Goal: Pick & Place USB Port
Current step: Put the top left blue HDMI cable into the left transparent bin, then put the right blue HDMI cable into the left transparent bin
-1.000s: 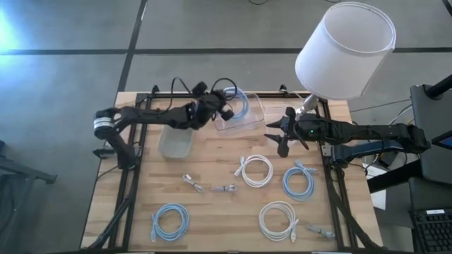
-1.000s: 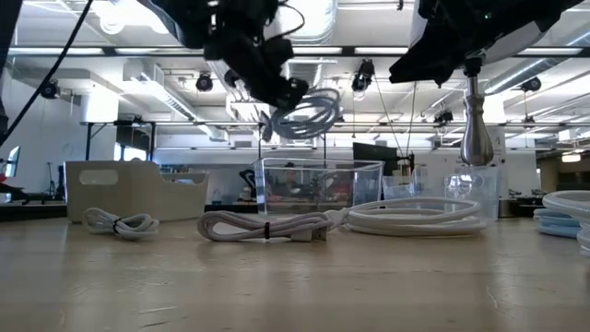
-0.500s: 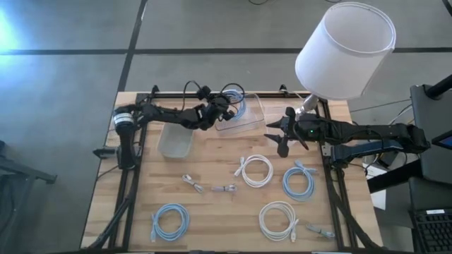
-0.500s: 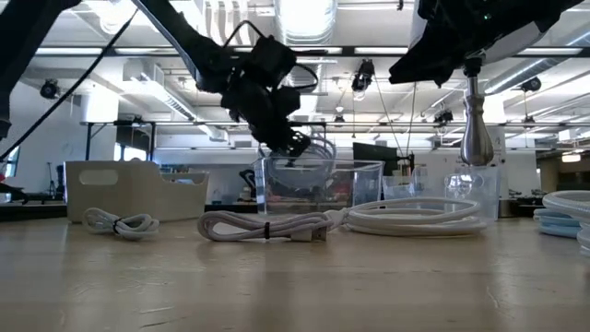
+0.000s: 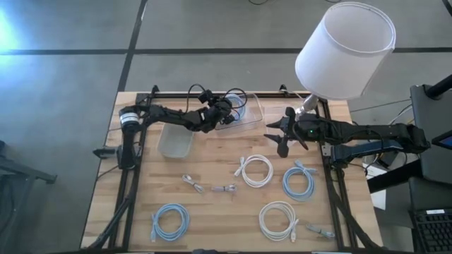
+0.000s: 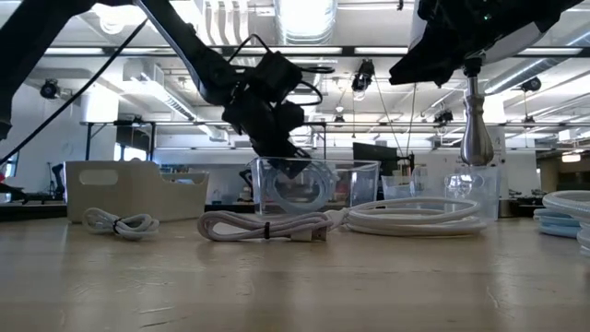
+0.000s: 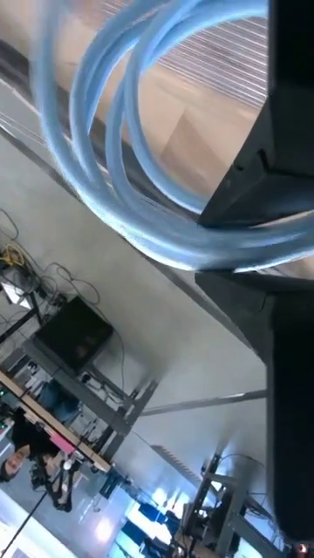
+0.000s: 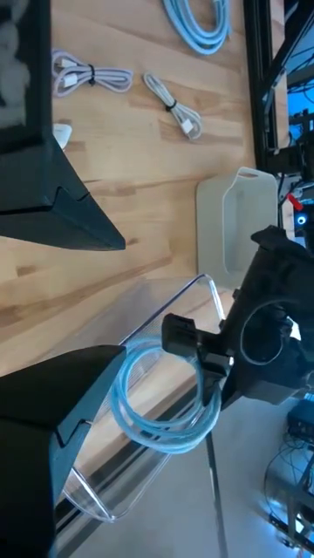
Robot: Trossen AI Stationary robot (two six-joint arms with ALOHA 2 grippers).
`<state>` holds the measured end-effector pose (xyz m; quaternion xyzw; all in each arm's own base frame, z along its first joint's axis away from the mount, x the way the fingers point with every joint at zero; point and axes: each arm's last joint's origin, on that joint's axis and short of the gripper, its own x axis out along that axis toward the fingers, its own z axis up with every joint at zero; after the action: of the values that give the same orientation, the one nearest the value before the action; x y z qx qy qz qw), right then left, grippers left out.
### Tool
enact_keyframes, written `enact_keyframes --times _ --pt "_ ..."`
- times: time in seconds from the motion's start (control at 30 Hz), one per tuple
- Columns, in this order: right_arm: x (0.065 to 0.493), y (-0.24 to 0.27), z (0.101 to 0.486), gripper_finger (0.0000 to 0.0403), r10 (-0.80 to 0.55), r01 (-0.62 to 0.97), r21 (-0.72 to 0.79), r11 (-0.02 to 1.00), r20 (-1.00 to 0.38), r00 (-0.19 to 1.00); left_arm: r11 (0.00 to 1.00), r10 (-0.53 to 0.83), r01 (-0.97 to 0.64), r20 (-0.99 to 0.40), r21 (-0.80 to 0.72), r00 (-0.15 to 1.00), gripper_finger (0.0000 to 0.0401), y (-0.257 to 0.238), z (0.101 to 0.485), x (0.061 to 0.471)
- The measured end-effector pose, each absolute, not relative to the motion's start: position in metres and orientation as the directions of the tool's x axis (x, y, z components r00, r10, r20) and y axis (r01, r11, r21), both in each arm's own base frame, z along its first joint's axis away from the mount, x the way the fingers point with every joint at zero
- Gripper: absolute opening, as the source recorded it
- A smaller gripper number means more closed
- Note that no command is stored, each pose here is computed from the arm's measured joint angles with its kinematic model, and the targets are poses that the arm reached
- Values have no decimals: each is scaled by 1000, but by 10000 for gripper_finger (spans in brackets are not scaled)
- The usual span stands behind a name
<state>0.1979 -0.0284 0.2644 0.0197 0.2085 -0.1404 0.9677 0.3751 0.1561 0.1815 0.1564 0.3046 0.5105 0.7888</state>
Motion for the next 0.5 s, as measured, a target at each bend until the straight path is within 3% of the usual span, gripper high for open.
enact_keyframes --times 0.5 --pt "198 -28 264 182 -263 280 -20 960 -413 872 517 856 -636 -340 573 390 187 137 211 371"
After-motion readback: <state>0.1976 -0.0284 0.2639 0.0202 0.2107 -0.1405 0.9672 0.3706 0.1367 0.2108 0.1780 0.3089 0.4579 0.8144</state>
